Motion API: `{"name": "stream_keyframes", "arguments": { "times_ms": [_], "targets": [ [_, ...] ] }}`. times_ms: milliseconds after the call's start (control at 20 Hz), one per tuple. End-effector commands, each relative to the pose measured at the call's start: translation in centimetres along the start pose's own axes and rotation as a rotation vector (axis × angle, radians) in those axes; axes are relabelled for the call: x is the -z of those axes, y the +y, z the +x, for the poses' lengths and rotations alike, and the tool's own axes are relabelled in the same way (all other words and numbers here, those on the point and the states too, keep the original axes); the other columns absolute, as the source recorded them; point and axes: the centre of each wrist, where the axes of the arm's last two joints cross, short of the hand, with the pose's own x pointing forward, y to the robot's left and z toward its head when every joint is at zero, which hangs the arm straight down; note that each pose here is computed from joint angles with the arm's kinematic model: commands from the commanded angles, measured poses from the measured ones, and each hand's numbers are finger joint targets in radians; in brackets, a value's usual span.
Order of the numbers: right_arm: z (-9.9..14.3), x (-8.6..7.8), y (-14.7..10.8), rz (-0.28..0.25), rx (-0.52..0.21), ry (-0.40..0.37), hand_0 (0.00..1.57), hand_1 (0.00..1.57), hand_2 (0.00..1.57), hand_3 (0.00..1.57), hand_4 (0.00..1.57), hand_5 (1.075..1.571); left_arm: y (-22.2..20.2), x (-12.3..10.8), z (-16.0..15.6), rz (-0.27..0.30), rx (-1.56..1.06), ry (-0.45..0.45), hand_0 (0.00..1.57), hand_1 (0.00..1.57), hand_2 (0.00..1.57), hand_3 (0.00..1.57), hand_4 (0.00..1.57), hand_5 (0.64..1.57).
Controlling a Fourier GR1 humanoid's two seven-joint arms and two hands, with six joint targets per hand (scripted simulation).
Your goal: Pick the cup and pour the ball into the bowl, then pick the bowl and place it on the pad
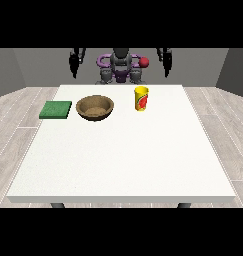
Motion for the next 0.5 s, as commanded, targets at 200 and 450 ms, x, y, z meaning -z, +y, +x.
{"name": "stream_keyframes", "arguments": {
  "times_ms": [200, 450],
  "targets": [
    [2.8, 0.2, -1.2, -0.006, -0.037, -0.011, 0.00, 0.00, 0.00, 0.00, 0.00, 1.569, 1.1, 0.2, 3.0, 0.001, 0.037, -0.022, 0.00, 0.00, 0.00, 0.00, 0.00, 1.557],
    [3.3, -1.3, -7.3, 0.006, 0.050, 0.021, 0.00, 0.00, 0.00, 0.00, 0.00, 1.569, 2.3, 1.1, 6.9, 0.085, -0.159, -0.069, 0.00, 0.00, 0.00, 0.00, 0.00, 1.558]
  ]
}}
